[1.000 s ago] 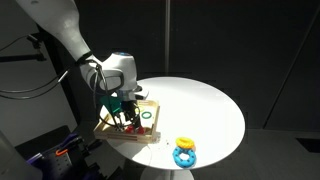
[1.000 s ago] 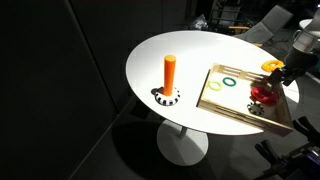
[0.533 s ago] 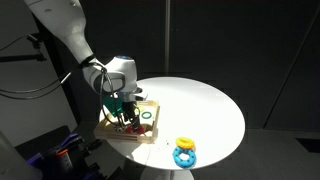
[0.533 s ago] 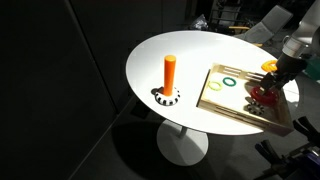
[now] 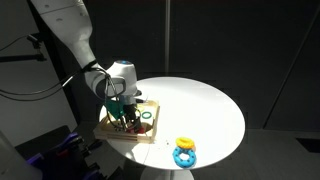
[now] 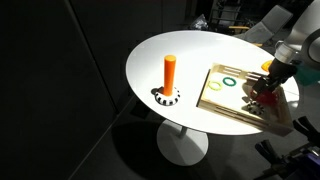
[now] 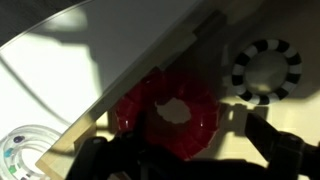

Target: Move the red ring from the tray to the table

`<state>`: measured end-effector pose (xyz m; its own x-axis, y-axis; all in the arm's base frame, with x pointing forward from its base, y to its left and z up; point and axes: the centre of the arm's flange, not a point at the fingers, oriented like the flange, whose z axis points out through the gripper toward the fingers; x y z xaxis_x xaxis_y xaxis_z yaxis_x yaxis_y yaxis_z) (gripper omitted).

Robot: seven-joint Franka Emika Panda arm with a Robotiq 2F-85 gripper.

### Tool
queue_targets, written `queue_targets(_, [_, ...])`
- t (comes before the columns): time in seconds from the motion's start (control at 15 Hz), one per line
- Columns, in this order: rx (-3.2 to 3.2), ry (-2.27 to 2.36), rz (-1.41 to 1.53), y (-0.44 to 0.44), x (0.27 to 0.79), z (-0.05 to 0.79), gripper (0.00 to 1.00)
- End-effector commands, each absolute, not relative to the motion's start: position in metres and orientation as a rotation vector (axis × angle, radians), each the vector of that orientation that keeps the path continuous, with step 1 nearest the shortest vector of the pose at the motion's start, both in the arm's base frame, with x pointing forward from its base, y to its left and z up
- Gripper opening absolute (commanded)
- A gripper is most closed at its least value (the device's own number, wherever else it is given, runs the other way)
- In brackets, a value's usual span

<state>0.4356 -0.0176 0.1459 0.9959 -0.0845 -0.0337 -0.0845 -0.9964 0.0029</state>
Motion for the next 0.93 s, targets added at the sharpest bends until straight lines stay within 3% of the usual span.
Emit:
queue_targets(0.0, [3.144, -0.121, -0.040, -0.016, 0.445, 0.133, 0.73])
queue_targets(0.53, [3.146, -0.124, -0.018, -0.016, 0.463, 0.159, 0.08])
queue_targets(0.87, [3.136, -0.154, 0.102, -0.030, 0.488, 0.206, 0.10])
